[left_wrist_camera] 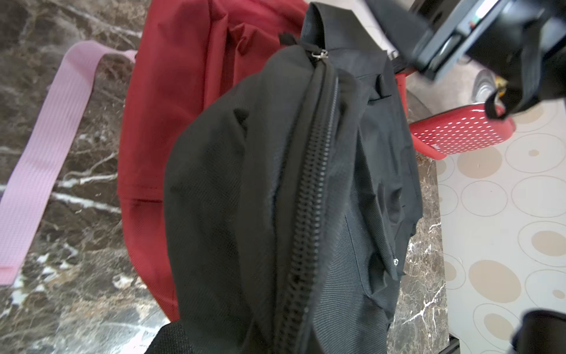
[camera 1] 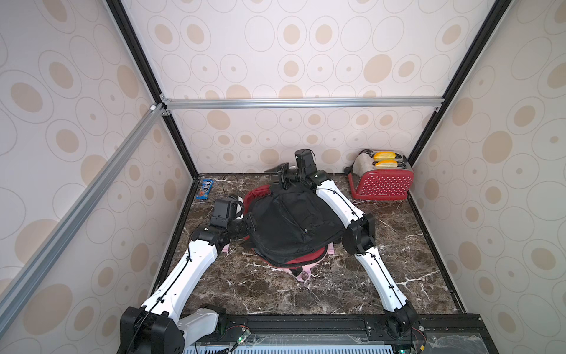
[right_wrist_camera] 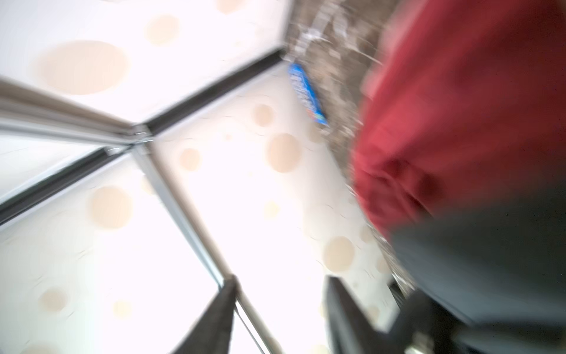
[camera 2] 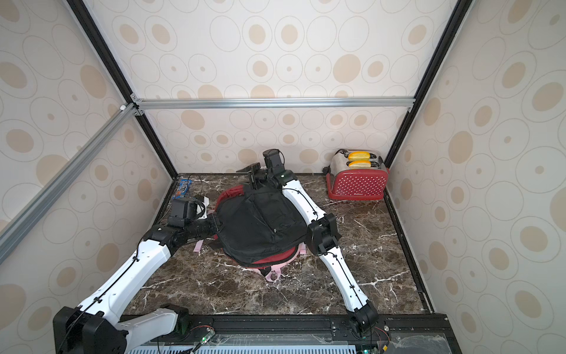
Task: Zip up the backpack
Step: Zip the zipper on the backpack.
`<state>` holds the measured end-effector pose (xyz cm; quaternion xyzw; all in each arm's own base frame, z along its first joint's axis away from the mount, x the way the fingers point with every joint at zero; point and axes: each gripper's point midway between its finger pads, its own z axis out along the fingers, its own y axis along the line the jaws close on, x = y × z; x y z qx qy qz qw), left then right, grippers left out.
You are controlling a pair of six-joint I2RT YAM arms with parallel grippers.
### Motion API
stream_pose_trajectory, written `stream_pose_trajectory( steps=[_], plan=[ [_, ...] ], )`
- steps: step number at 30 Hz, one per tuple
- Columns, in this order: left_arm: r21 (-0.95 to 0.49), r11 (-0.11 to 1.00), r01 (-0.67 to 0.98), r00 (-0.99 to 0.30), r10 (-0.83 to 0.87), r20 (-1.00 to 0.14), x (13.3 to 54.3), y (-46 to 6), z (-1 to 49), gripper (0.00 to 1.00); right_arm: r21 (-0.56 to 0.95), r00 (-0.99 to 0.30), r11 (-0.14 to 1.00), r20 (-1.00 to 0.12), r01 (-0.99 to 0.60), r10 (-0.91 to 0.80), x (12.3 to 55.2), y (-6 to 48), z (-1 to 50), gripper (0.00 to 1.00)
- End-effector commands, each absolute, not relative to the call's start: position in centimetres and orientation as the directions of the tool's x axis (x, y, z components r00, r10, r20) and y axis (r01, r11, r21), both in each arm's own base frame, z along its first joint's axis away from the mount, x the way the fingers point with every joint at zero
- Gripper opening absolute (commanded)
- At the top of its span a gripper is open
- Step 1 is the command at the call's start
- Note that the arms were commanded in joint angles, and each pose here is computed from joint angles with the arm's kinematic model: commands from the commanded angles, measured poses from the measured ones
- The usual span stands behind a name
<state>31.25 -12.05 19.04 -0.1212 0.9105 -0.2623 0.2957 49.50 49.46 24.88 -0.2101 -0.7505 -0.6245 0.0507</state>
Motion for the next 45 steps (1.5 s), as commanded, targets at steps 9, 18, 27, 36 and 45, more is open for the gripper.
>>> stream_pose_trajectory(
  steps=[9,18,27,36,45],
  plan=[
    [-0.313,0.874,-0.371,-0.685,-0.485,-0.544,30.7,-4.6,21.4,0.00,0.847,-0.952,0.517,-0.249,-0.124,0.179,41.5,30.3,34.5,1.00],
    [-0.028,0.805,-0.593,-0.618,-0.477,-0.625,25.6,3.0,22.7,0.00,0.388,-0.958,0.919,-0.229,0.072,0.172,32.3,12.2,25.4,0.99],
    [-0.244,0.808,-0.536,-0.658,-0.581,-0.479,25.9,-1.5,18.7,0.00,0.536,-0.995,0.841,-0.013,0.077,0.099,32.0,13.9,15.9,0.89],
    [-0.312,0.801,-0.510,-0.668,-0.598,-0.443,26.1,-2.8,17.4,0.00,0.672,-0.996,0.738,-0.012,0.055,0.085,37.5,17.0,13.4,0.71],
    [-0.313,0.789,-0.529,-0.655,-0.614,-0.441,26.2,-2.7,17.7,0.00,0.663,-0.994,0.744,-0.002,0.081,0.109,42.5,17.7,10.0,0.56]
  ],
)
